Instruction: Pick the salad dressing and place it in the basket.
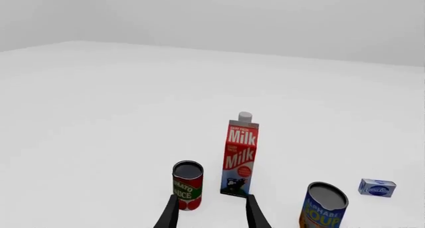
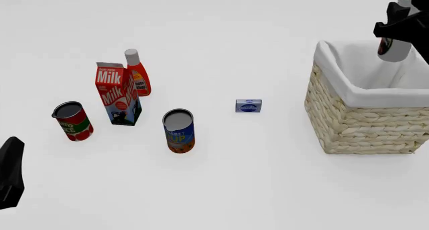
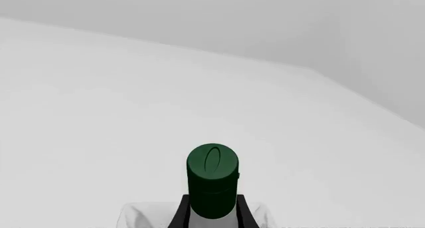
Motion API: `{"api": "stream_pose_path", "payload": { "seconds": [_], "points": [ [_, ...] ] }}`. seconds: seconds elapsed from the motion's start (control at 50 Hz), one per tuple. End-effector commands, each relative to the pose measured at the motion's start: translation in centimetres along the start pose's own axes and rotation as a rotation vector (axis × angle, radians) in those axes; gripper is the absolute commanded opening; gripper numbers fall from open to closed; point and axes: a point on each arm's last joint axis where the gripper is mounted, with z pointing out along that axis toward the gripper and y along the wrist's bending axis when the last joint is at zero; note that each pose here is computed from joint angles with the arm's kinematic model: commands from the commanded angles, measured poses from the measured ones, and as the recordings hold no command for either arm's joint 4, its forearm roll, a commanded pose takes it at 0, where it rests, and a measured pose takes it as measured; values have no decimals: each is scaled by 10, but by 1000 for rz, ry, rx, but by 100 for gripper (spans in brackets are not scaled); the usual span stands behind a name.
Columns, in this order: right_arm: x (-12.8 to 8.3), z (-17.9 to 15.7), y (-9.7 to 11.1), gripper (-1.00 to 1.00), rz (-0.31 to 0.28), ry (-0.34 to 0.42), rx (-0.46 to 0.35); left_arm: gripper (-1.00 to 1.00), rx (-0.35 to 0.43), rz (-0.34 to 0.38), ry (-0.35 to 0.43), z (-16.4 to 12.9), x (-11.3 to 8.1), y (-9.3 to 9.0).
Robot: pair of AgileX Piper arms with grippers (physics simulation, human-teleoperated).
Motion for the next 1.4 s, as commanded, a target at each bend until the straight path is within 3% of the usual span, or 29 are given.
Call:
{"api": "stream_pose_path", "payload": {
  "seconds": [0.02,0.44,1.4],
  "points": [
    [6,13,-2,-100,18,13,6,100,2,-2,3,0,0,0],
    [25,31,0,-100,65,77,2,100,-11,-2,9,0,1,1],
    [52,44,3,-100,89,186,-8,100,-18,-10,15,0,1,1]
  ]
}}
